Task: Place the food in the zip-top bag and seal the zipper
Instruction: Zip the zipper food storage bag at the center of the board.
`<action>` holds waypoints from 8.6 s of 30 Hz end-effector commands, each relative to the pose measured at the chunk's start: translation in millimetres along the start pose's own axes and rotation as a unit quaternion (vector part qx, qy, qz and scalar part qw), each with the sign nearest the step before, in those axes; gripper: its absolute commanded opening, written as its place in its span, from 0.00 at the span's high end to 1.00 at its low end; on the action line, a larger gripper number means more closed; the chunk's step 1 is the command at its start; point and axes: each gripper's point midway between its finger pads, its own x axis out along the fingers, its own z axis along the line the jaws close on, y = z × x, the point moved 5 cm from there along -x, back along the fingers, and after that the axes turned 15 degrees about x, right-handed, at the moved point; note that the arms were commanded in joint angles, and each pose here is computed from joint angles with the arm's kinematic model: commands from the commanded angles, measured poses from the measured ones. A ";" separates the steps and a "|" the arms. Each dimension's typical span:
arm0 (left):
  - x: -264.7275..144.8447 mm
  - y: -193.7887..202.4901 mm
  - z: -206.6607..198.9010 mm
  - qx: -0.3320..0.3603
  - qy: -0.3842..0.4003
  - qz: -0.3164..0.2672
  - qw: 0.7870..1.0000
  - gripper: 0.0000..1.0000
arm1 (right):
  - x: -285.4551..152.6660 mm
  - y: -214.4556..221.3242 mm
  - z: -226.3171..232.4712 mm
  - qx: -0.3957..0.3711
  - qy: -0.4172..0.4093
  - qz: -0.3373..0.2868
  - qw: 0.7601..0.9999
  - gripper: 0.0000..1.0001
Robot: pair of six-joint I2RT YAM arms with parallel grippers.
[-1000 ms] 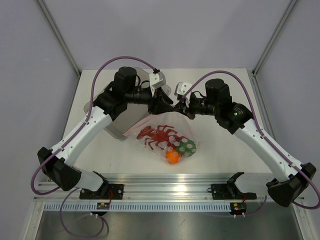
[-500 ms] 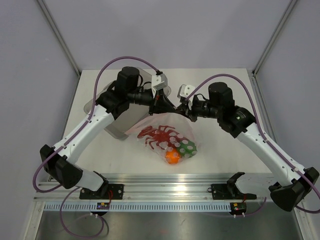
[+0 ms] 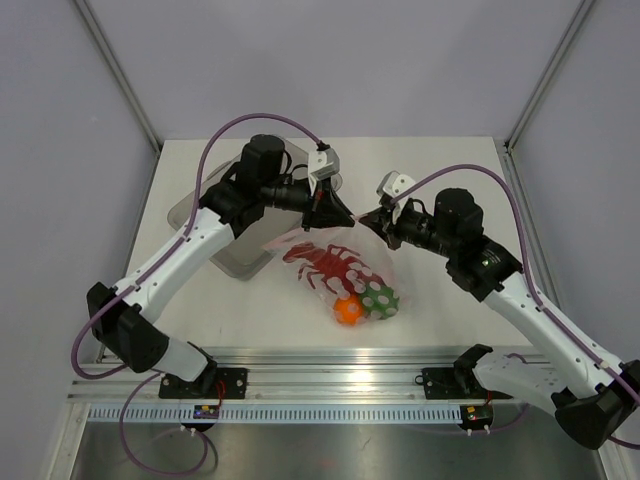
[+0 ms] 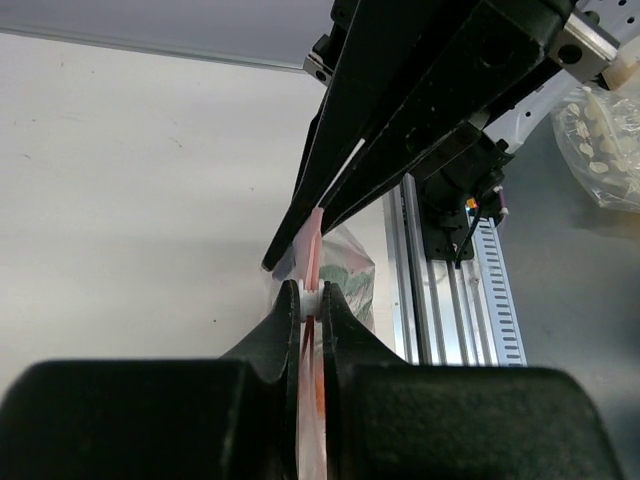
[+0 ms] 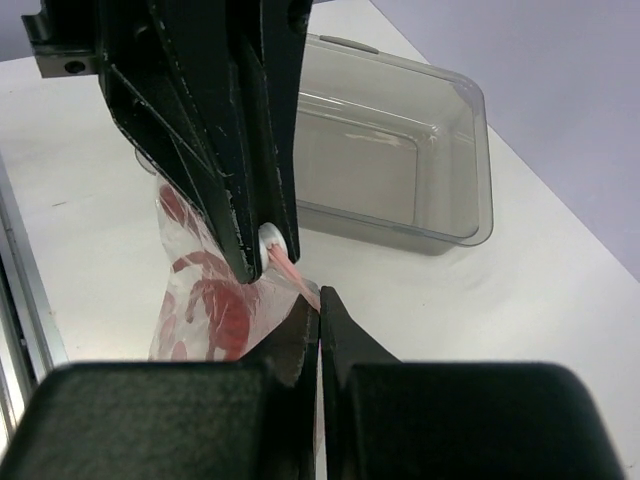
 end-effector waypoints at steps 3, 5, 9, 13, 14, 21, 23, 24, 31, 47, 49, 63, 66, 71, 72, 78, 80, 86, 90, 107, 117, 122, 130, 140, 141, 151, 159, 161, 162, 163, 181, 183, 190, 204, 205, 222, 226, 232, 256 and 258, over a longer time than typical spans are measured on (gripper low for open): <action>-8.5 -3.1 -1.0 0.010 -0.041 0.000 0.999 1.00 | -14.9 -47.5 -9.1 -0.013 0.052 -0.106 0.993 1.00; -10.8 -1.5 0.7 0.015 -0.053 0.008 0.998 1.00 | -17.6 -46.6 -15.8 -0.006 0.080 -0.109 0.991 1.00; -16.5 9.7 2.2 0.012 -0.070 0.023 0.997 1.00 | -27.9 -45.3 -30.8 0.005 0.138 -0.123 0.983 1.00; -22.6 21.1 9.5 0.002 -0.087 0.035 0.996 1.00 | -41.5 -44.8 -36.8 0.006 0.161 -0.135 0.978 1.00; -25.6 23.9 11.3 -0.002 -0.092 0.039 0.995 1.00 | -43.6 -44.2 -38.4 0.006 0.166 -0.136 0.977 1.00; -44.2 32.1 20.9 -0.013 -0.125 0.048 0.991 1.00 | -67.1 -33.6 -60.6 -0.003 0.244 -0.126 0.962 1.00; -53.5 34.8 25.4 -0.018 -0.139 0.049 0.989 1.00 | -76.4 -31.2 -68.9 -0.004 0.275 -0.127 0.953 1.00; -57.5 35.0 26.2 -0.019 -0.143 0.048 0.988 1.00 | -79.0 -27.5 -72.2 -0.003 0.288 -0.127 0.949 1.00; -78.4 39.9 30.5 -0.028 -0.171 0.054 0.983 1.00 | -92.6 -18.5 -82.4 0.008 0.323 -0.133 0.937 1.00; -97.5 46.5 32.3 -0.048 -0.184 0.029 0.981 1.00 | -104.6 7.5 -74.4 0.055 0.330 -0.138 0.932 1.00; -95.1 41.7 30.2 -0.049 -0.175 0.018 0.983 1.00 | -104.0 6.5 -72.5 0.057 0.324 -0.139 0.934 1.00; -73.8 4.5 16.6 -0.005 -0.150 0.006 0.989 1.00 | -118.0 -52.8 -14.0 -0.004 0.140 -0.010 0.990 0.51; -72.1 2.4 17.0 -0.003 -0.145 0.005 0.989 1.00 | -106.8 -66.5 -5.0 -0.008 0.073 0.029 0.997 0.51; -70.2 -2.5 15.4 0.002 -0.136 0.001 0.991 1.00 | -78.2 -84.5 -9.9 -0.030 0.021 0.044 0.998 0.43; -69.3 -2.2 15.4 0.002 -0.134 0.001 0.991 1.00 | -64.6 -82.0 -14.3 -0.026 0.014 0.058 0.998 0.40; -67.4 -1.9 17.0 0.000 -0.126 0.004 0.992 1.00 | 4.6 -73.1 5.4 -0.068 -0.026 0.115 0.991 0.31; -67.3 -2.3 17.4 0.000 -0.125 0.004 0.992 1.00 | 19.4 -70.1 6.9 -0.062 -0.043 0.122 0.990 0.30; -66.7 -2.1 18.0 0.003 -0.119 0.007 0.993 1.00 | 44.9 -57.6 4.4 -0.060 -0.057 0.136 0.987 0.27; -66.2 -2.1 18.3 0.003 -0.117 0.006 0.993 1.00 | 55.9 -54.1 -1.8 -0.060 -0.045 0.139 0.987 0.30; -69.9 -3.0 15.4 0.007 -0.114 0.024 0.993 1.00 | 24.8 -89.3 27.5 -0.066 -0.096 0.071 0.991 0.50; -70.3 -4.4 13.3 0.012 -0.106 0.024 0.994 1.00 | 59.7 -71.7 16.5 -0.117 -0.089 0.099 0.984 0.27; -69.2 -5.5 11.8 0.013 -0.096 0.020 0.995 1.00 | 76.3 -63.4 7.9 -0.130 -0.082 0.114 0.981 0.25; -68.9 -5.1 11.4 0.013 -0.091 0.021 0.996 1.00 | 81.2 -61.4 5.8 -0.134 -0.084 0.124 0.980 0.60; -70.6 3.9 14.2 0.006 -0.108 0.042 0.993 1.00 | 66.5 -59.6 9.1 -0.126 -0.075 0.109 0.983 1.00; -71.0 5.1 13.8 0.006 -0.109 0.045 0.993 1.00 | 66.8 -57.1 8.7 -0.127 -0.072 0.106 0.984 1.00; -82.9 8.6 14.9 0.008 -0.133 0.049 0.990 1.00 | 46.5 -49.1 13.5 -0.123 -0.065 0.093 0.986 1.00; -94.3 7.1 14.7 0.015 -0.146 0.054 0.988 1.00 | 39.9 -43.2 19.1 -0.108 -0.073 0.085 0.988 1.00; -94.4 10.0 13.5 0.013 -0.145 0.053 0.988 1.00 | 38.5 -41.6 19.6 -0.105 -0.073 0.084 0.988 1.00; -93.9 11.3 13.7 0.012 -0.145 0.052 0.988 1.00 | 38.8 -41.4 20.0 -0.105 -0.074 0.083 0.988 1.00; -93.5 12.0 13.4 0.011 -0.143 0.052 0.988 1.00 | 38.7 -40.8 20.5 -0.103 -0.075 0.083 0.988 1.00; -97.4 33.0 18.8 -0.011 -0.156 0.073 0.985 1.00 | 35.8 -31.0 16.8 -0.092 -0.058 0.082 0.991 1.00; -98.1 33.6 19.4 -0.012 -0.157 0.073 0.985 1.00 | 34.1 -29.9 15.3 -0.090 -0.056 0.084 0.991 1.00; -94.8 23.2 25.5 -0.019 -0.160 0.045 0.986 0.94 | 33.7 -31.1 19.2 -0.082 -0.069 0.078 0.991 1.00; -96.5 21.4 15.6 -0.032 -0.208 -0.028 0.977 0.30 | 34.8 -36.3 19.5 -0.073 -0.063 0.057 0.994 1.00; -91.2 28.9 18.1 -0.047 -0.220 -0.043 0.973 0.28 | 35.0 -37.1 19.7 -0.070 -0.062 0.055 0.994 1.00; -47.5 25.8 11.2 -0.007 -0.181 -0.106 0.978 0.47 | 37.3 -36.1 20.9 -0.060 -0.067 0.058 0.994 1.00; -46.4 24.6 12.9 -0.004 -0.179 -0.107 0.978 0.53 | 37.1 -36.4 20.9 -0.060 -0.067 0.058 0.994 1.00; -46.9 19.3 12.9 -0.006 -0.179 -0.115 0.977 0.53 | 38.1 -33.7 19.9 -0.059 -0.066 0.063 0.994 1.00; -42.4 10.0 8.0 -0.012 -0.142 -0.123 0.982 0.61 | 40.7 -29.2 20.6 -0.053 -0.071 0.073 0.993 1.00; -42.1 10.8 6.9 -0.013 -0.138 -0.123 0.983 0.62 | 40.9 -28.2 21.0 -0.053 -0.073 0.075 0.993 1.00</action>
